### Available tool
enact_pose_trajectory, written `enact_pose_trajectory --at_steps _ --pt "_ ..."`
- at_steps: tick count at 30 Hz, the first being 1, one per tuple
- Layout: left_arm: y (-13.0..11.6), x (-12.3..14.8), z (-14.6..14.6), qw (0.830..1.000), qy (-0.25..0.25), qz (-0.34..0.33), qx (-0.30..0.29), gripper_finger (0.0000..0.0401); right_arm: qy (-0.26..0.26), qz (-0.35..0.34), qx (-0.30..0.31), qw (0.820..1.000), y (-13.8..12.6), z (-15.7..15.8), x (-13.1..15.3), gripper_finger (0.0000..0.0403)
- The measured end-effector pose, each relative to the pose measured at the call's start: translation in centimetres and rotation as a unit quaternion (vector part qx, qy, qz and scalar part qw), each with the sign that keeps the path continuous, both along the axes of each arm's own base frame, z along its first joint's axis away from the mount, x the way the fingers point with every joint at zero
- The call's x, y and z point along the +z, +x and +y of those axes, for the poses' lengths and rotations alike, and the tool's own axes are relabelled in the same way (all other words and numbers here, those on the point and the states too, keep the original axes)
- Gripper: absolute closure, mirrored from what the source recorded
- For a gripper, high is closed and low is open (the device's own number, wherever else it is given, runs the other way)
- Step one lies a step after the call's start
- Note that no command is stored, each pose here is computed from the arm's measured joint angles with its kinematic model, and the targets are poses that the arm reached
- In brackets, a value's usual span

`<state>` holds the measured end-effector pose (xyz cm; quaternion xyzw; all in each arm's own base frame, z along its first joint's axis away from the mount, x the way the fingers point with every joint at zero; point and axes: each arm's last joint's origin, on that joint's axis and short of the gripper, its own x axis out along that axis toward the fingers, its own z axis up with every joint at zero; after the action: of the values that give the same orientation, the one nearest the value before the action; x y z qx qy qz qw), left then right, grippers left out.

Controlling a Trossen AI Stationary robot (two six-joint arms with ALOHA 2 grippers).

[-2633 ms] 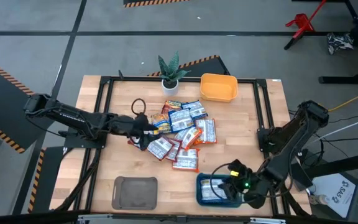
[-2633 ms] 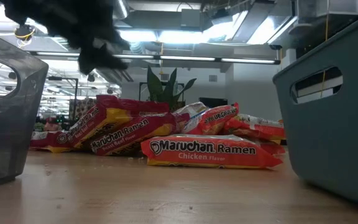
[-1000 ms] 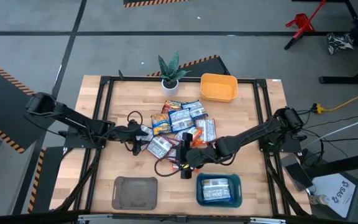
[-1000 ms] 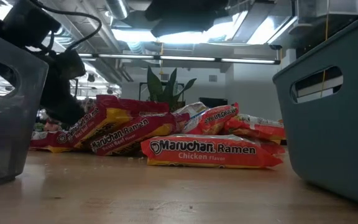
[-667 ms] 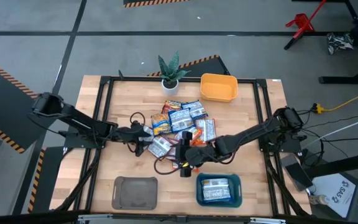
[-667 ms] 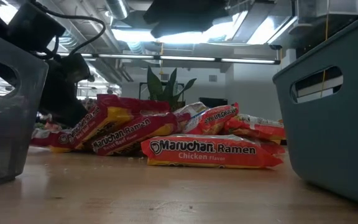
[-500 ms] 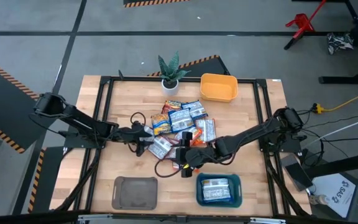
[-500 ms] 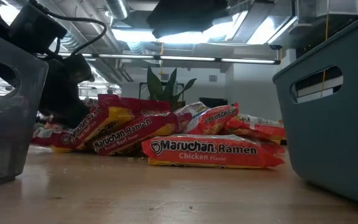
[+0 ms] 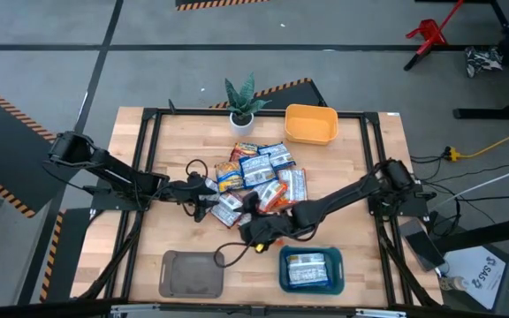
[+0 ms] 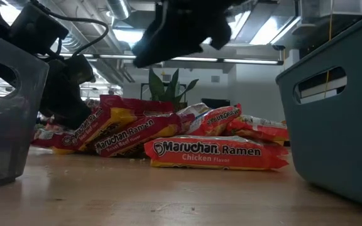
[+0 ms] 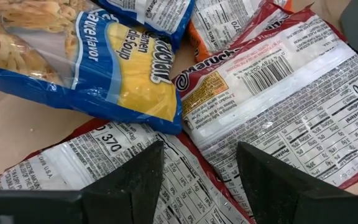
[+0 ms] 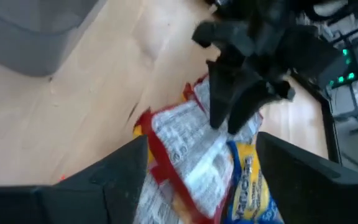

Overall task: Sort Maruchan noodles
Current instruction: Put the red noodle pack into the black bin

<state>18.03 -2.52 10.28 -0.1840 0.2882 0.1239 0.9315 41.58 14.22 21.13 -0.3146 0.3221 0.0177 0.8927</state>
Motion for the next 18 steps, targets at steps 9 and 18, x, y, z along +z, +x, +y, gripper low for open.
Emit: enact_pose_trajectory --at_steps 9,18 --pt "-0.1 -0.1 0.0 1.000 -0.002 0.007 0.002 0.0203 -0.039 0.043 0.026 0.998 1.5 0.6 -2.2 0.0060" --pt "-0.1 -0.1 0.0 1.000 -0.003 0.007 0.001 0.0203 -0.060 0.064 0.032 0.996 2.4 -0.5 -4.0 0.0059"
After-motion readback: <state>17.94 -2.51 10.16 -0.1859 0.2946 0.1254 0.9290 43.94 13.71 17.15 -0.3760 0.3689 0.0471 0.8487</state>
